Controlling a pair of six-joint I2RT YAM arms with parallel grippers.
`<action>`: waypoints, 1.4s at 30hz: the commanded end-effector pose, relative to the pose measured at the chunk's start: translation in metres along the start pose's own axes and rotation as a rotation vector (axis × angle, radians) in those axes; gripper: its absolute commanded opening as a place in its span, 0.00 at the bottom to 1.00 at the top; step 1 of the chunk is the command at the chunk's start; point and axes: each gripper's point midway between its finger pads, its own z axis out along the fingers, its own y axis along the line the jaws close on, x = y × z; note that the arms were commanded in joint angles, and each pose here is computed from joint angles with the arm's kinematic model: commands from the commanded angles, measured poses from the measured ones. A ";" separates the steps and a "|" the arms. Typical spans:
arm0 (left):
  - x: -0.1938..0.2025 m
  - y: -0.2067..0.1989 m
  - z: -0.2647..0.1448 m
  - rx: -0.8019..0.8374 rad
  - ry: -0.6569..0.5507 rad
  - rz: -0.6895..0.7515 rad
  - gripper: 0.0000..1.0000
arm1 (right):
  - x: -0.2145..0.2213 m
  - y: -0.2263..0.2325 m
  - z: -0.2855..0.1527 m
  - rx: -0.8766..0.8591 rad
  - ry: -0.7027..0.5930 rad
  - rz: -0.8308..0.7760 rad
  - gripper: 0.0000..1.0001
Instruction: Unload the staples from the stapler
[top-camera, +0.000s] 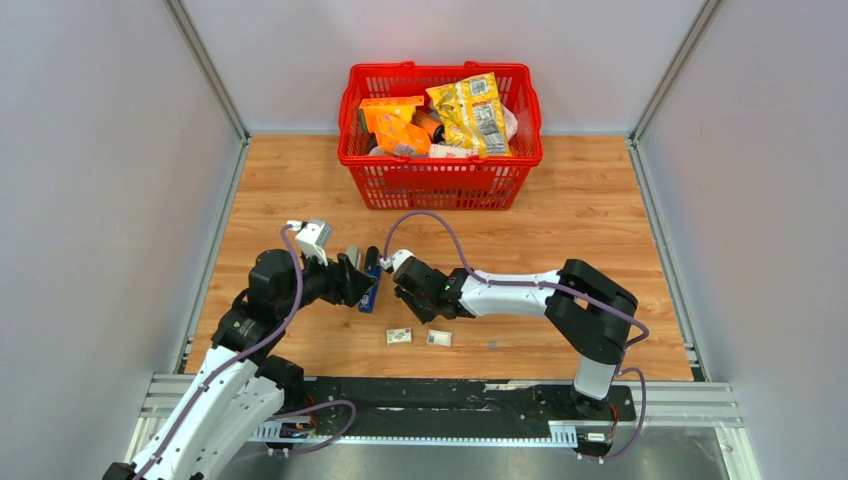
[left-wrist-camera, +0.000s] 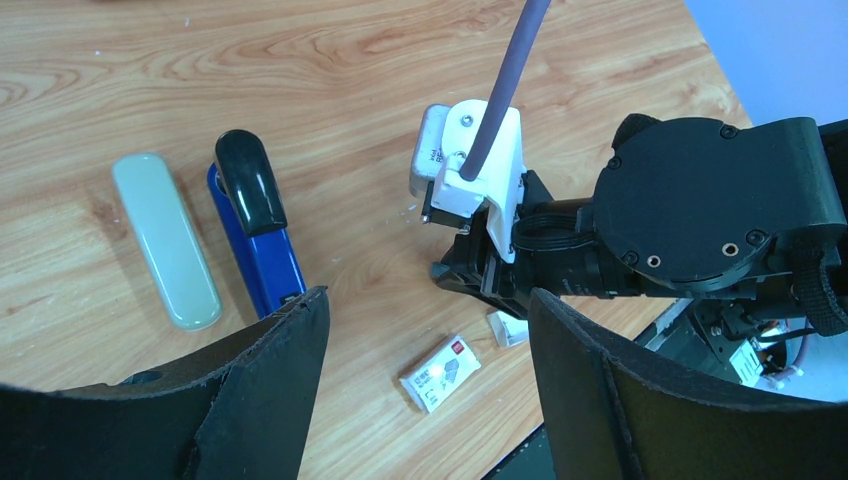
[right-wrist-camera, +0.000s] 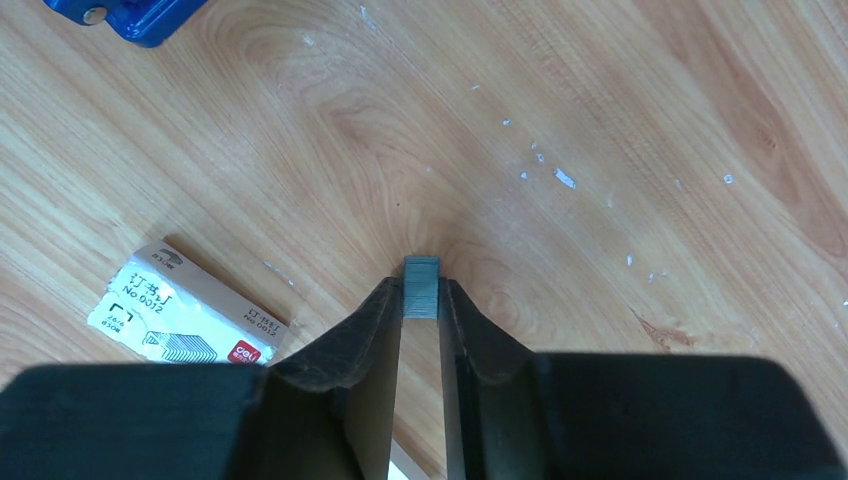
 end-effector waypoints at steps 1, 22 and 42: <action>-0.001 -0.002 0.001 0.020 -0.006 0.019 0.79 | -0.015 0.004 -0.003 -0.003 -0.037 0.004 0.22; -0.001 -0.004 -0.001 0.022 0.001 0.012 0.79 | -0.024 -0.001 -0.051 0.044 -0.106 0.057 0.13; -0.002 -0.003 -0.003 0.013 0.005 0.002 0.79 | 0.014 -0.004 -0.087 0.225 -0.094 0.425 0.13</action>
